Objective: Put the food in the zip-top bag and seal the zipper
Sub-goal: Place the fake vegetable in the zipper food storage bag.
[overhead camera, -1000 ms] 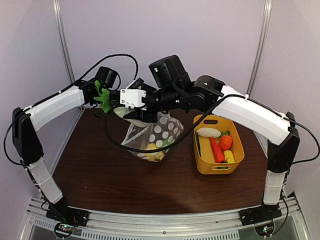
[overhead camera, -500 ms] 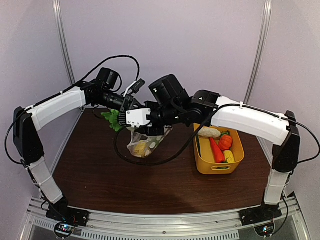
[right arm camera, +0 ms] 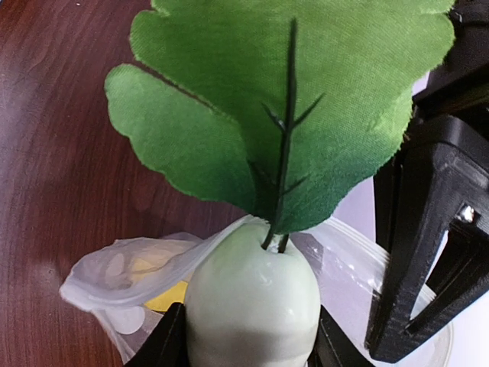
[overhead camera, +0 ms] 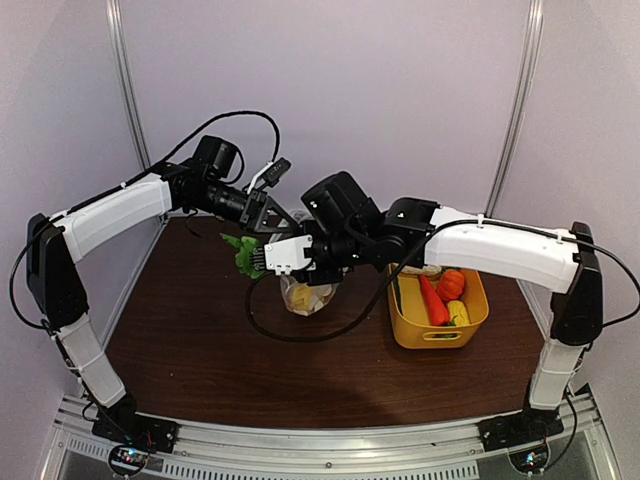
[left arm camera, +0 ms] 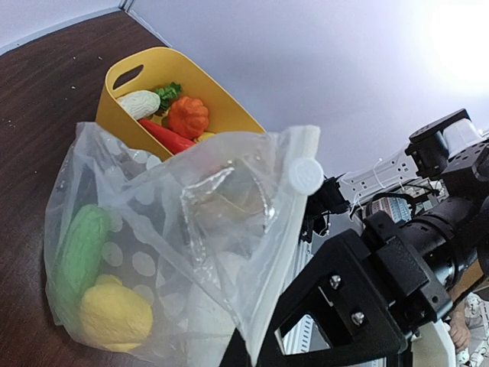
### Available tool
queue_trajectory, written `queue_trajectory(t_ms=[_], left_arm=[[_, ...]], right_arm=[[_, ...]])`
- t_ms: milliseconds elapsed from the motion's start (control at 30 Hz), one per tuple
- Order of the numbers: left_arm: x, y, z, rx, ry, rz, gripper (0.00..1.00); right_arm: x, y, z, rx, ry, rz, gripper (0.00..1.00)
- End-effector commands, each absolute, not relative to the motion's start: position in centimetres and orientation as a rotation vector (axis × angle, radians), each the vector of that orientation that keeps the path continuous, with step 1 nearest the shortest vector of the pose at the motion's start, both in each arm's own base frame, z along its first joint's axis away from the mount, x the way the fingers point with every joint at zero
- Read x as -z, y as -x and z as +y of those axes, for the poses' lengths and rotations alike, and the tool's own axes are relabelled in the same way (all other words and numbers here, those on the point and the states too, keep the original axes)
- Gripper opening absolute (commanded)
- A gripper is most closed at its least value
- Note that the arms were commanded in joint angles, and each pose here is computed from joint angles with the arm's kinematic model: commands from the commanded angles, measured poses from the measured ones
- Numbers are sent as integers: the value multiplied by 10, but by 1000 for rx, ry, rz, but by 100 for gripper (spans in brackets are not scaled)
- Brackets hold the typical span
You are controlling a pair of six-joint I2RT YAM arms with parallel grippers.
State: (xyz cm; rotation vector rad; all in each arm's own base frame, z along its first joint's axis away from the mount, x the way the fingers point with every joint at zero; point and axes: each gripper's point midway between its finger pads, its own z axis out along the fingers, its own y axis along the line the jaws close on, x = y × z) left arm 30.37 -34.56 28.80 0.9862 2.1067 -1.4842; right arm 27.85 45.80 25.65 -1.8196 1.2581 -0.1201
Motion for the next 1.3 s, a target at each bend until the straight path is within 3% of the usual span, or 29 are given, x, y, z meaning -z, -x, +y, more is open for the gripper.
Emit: queue_trajectory(t_ms=[0, 367, 833, 1200, 1267], left_arm=[[-294, -308, -347, 1498, -994, 2061, 0], [-296, -320, -341, 1415, -943, 2077, 0], [-289, -336, -341, 1376, -837, 2087, 0], [-286, -345, -340, 1307, -800, 2074, 0], [-285, -346, -340, 1295, -799, 2075, 0]], right_arm=[[-284, -295, 437, 241, 1679, 1298, 36], [-289, -312, 412, 224, 1397, 1504, 38], [-269, -334, 394, -149, 1102, 1922, 34], [-251, -339, 408, -425, 1059, 2062, 43], [-254, -337, 411, -451, 1066, 2052, 51]])
